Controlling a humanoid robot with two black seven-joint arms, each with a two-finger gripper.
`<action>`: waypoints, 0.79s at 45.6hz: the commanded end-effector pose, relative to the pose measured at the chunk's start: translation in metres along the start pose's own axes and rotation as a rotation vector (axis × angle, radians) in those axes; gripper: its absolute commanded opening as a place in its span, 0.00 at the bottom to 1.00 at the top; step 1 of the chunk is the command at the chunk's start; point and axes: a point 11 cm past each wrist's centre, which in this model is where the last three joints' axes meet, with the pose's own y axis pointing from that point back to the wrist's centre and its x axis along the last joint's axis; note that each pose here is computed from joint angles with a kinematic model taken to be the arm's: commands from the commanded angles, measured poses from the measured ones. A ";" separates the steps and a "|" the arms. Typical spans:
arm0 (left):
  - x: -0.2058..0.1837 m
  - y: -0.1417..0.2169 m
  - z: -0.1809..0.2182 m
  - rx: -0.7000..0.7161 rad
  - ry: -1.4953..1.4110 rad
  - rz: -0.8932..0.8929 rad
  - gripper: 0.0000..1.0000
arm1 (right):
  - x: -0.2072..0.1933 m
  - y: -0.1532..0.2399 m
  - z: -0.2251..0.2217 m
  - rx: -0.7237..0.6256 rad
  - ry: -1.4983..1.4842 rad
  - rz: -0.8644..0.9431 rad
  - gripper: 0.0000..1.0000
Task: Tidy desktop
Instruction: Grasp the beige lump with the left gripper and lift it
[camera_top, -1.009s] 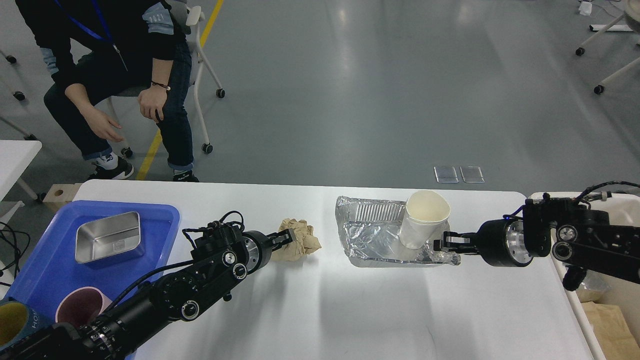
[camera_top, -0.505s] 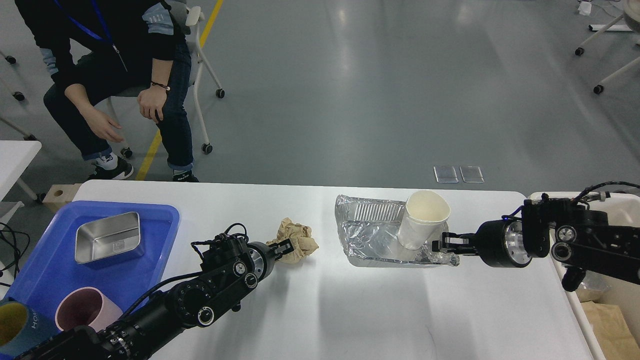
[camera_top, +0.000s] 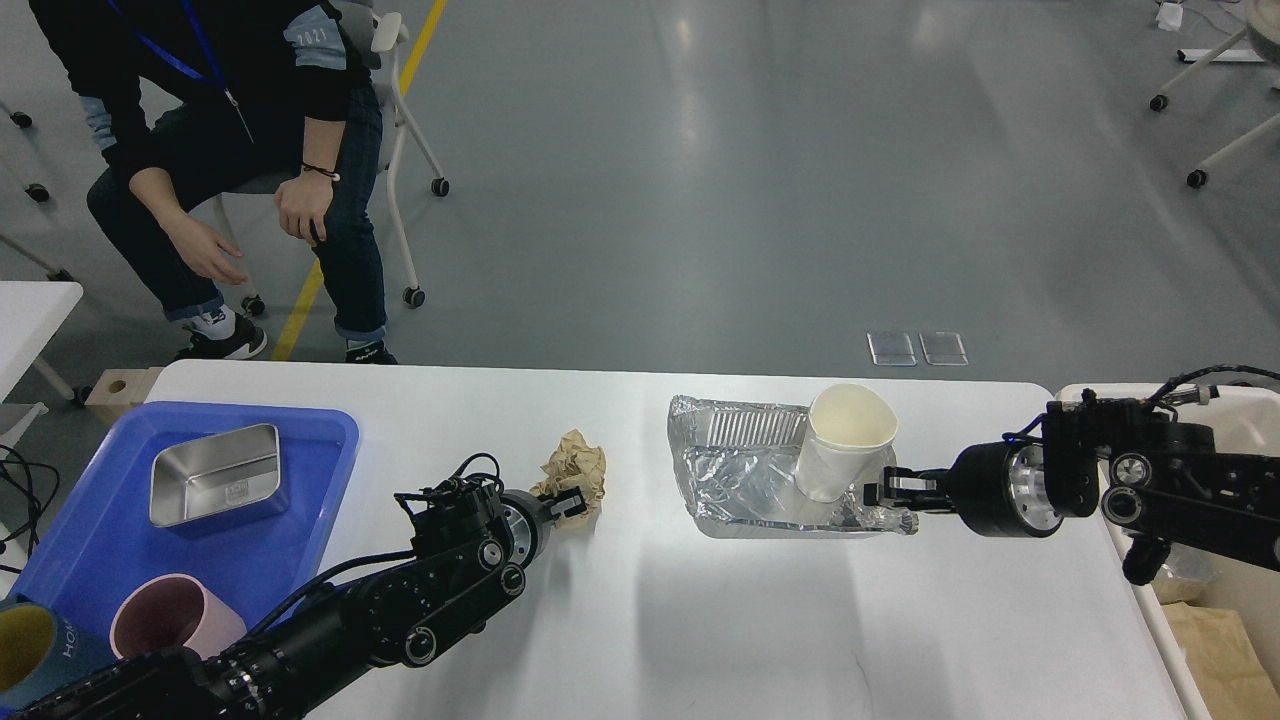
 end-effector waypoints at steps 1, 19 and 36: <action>0.009 0.004 0.008 -0.027 0.000 0.019 0.16 | 0.000 0.001 0.001 -0.002 -0.001 0.002 0.00; 0.050 0.039 0.018 -0.101 0.040 0.064 0.15 | 0.002 0.003 0.003 -0.008 -0.004 0.009 0.00; 0.107 0.100 0.009 -0.199 0.076 0.104 0.15 | -0.004 0.000 -0.006 0.017 0.004 -0.015 0.00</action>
